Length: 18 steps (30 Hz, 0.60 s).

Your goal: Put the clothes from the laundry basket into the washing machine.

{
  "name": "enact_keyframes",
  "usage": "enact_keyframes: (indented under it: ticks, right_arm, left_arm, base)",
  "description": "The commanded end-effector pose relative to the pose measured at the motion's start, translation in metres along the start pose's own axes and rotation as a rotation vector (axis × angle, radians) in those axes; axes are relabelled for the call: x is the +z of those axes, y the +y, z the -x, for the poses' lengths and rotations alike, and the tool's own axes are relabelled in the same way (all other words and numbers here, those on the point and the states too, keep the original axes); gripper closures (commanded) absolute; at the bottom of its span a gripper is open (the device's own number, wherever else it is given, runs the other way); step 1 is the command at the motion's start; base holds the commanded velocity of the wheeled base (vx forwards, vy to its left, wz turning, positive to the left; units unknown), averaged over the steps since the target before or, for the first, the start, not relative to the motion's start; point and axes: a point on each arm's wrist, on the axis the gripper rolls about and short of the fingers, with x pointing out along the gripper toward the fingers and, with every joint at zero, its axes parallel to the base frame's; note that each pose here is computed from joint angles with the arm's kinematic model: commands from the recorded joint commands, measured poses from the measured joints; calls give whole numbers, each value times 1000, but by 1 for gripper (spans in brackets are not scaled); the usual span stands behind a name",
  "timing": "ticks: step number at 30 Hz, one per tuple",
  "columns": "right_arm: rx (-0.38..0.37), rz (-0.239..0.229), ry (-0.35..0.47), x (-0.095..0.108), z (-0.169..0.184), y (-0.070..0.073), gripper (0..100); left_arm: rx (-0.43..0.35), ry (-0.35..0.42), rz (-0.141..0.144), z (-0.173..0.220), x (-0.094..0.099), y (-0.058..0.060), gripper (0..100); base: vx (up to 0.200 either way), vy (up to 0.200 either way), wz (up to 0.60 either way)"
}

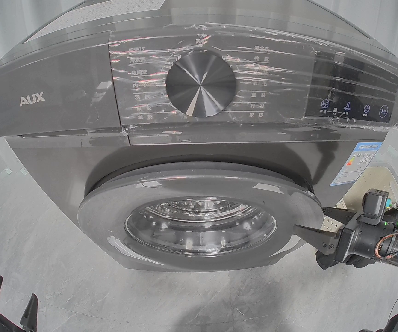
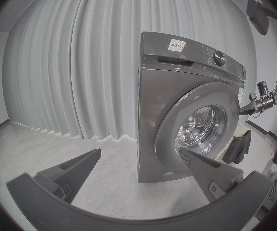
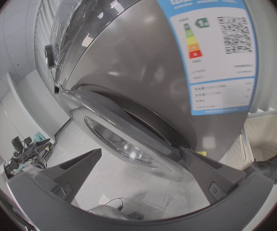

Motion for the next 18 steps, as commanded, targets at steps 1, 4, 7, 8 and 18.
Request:
enact_keyframes:
  ticks: [1,4,7,8,18]
  right_arm:
    - [-8,15,37,-8,-14,-4,0]
    - [-3,17,34,-8,-14,-3,0]
    - [4,16,35,-9,-12,-3,0]
    - [10,18,40,-9,-11,-3,0]
    - [28,39,16,-13,8,-3,0]
  left_arm:
    - [0,-2,2,0,-5,0,0]
    - [0,-2,2,0,-5,0,0]
    - [0,-2,3,0,-5,0,0]
    - [0,0,3,0,-5,0,0]
    - [0,-2,0,0,-5,0,0]
  base:
    - [0,0,0]
    - [0,0,0]
    - [0,0,0]
    - [0,0,0]
    - [-80,0,0]
